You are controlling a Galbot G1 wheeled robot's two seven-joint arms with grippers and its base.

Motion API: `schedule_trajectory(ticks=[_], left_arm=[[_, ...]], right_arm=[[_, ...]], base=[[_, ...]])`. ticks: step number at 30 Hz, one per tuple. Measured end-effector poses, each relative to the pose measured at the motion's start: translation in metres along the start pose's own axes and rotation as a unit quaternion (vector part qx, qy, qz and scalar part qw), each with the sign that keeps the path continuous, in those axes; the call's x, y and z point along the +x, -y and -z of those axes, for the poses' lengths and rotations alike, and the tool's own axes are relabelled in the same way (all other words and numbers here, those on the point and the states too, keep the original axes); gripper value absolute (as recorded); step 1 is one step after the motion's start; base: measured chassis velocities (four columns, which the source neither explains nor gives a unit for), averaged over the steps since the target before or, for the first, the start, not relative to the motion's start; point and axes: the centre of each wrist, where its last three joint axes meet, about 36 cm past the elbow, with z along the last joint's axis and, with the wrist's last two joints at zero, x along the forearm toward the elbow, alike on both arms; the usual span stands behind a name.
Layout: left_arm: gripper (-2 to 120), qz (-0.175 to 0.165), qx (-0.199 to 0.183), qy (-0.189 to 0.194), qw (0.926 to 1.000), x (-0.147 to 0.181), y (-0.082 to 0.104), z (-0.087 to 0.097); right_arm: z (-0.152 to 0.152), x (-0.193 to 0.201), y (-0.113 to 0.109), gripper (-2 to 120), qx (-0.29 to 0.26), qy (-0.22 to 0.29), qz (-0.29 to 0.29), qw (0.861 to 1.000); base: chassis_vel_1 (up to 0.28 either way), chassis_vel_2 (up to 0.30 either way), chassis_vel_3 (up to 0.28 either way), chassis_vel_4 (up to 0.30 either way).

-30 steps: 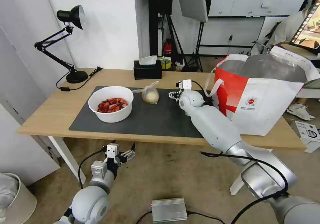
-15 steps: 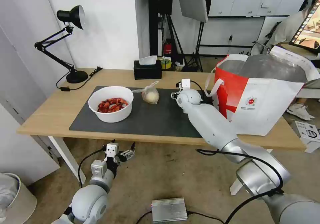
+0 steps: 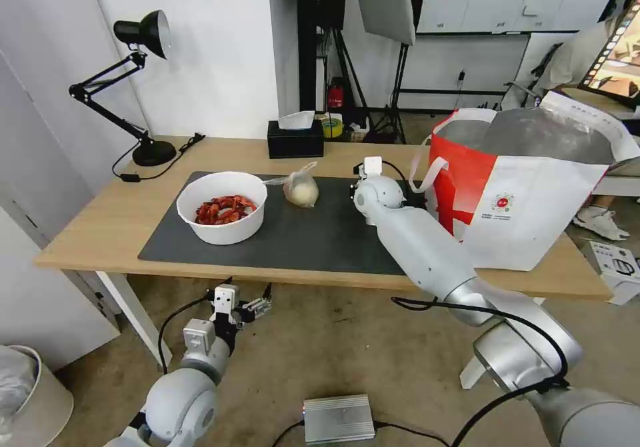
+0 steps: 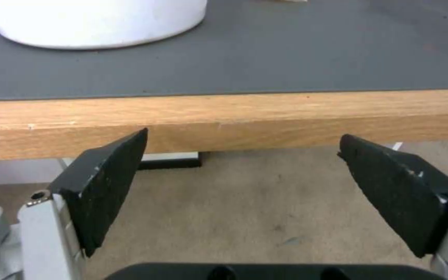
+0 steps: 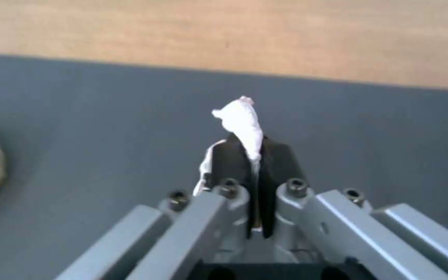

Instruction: Pick up the trash from the table and place it into the takeout bag.

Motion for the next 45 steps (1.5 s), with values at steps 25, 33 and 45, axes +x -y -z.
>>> schedule_trajectory(ticks=[25,33,45], left_arm=[[100,0.001,0.002,-0.003,1.0,0.004,0.004,-0.002],[100,-0.001,0.002,-0.003,1.0,0.004,0.008,-0.004],[100,-0.002,0.004,-0.004,1.0,0.005,0.017,-0.007]], right_arm=[[-0.057,0.118,0.009,0,0.043,0.17,0.042,0.984],[-0.064,0.142,0.033,0,0.043,0.247,0.033,0.968],[-0.063,0.167,0.08,0,0.075,0.372,-0.007,0.925]], base=[[0.0,0.0,0.0,0.0],[0.0,0.0,0.0,0.0],[0.0,0.0,0.0,0.0]])
